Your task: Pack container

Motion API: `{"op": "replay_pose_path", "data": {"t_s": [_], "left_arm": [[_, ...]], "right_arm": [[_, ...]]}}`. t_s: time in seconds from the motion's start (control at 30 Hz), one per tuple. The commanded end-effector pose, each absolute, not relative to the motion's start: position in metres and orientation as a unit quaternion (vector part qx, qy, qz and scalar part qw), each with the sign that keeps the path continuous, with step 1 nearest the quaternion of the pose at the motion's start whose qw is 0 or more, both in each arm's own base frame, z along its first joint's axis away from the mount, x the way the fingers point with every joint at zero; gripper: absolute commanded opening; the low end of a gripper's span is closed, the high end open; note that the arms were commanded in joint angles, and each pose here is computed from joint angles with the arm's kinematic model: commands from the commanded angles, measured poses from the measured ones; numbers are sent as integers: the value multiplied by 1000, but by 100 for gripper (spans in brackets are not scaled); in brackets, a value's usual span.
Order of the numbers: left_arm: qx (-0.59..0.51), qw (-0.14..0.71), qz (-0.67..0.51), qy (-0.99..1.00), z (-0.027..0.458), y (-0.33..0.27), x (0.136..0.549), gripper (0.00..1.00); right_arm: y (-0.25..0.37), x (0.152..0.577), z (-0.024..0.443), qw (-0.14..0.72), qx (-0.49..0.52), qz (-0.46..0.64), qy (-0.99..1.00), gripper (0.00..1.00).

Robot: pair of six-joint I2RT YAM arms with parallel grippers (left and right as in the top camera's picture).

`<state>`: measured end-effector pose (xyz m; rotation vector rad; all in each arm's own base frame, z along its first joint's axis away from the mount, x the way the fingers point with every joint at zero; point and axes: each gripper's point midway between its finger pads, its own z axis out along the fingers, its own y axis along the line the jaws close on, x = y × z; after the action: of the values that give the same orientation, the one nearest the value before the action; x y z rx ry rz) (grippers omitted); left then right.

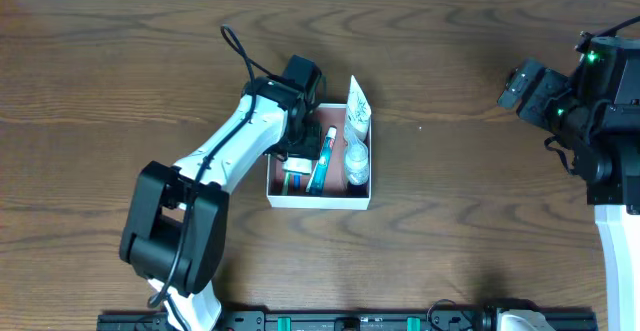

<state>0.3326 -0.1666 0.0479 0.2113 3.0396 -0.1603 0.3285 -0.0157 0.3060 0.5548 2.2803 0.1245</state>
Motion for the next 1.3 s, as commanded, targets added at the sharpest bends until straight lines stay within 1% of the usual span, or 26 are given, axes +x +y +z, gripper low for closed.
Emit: {"op": "replay_pose_path", "data": {"t_s": [0.0, 0.03, 0.1, 0.13, 0.27, 0.5, 0.63, 0.7, 0.83, 0.97, 1.03, 1.13, 1.27], "left_arm": [[68, 91, -60, 992, 83, -169, 344, 85], [68, 104, -65, 990, 93, -170, 346, 91], [68, 130, -74, 986, 113, -171, 349, 98], [66, 149, -77, 984, 127, -169, 351, 98], [52, 207, -66, 975, 168, -151, 351, 98], [9, 330, 5, 944, 240, -104, 351, 98], [5, 352, 0, 936, 262, -97, 336, 98], [19, 365, 34, 930, 271, -84, 332, 98], [-13, 409, 72, 910, 295, -58, 335, 98], [-23, 467, 76, 880, 329, -37, 343, 98], [-37, 491, 82, 867, 345, -22, 340, 98], [-68, 511, 91, 852, 362, 2, 329, 98], [-92, 519, 100, 844, 369, 26, 318, 98]], "right_arm": [[-17, 329, 309, 388, 218, 49, 894, 99], [-17, 329, 309, 388, 218, 49, 894, 99], [-17, 329, 309, 388, 218, 49, 894, 99], [-17, 329, 309, 388, 218, 49, 894, 99], [-17, 329, 309, 388, 218, 49, 894, 99], [-17, 329, 309, 388, 218, 49, 894, 99], [-17, 329, 309, 388, 218, 49, 894, 99], [-17, 329, 309, 388, 218, 49, 894, 99], [-17, 329, 309, 388, 218, 49, 894, 99], [-17, 329, 309, 388, 218, 49, 894, 99], [-17, 329, 309, 388, 218, 49, 894, 99], [-17, 329, 309, 388, 218, 49, 894, 99], [-17, 329, 309, 388, 218, 49, 894, 99]]}}
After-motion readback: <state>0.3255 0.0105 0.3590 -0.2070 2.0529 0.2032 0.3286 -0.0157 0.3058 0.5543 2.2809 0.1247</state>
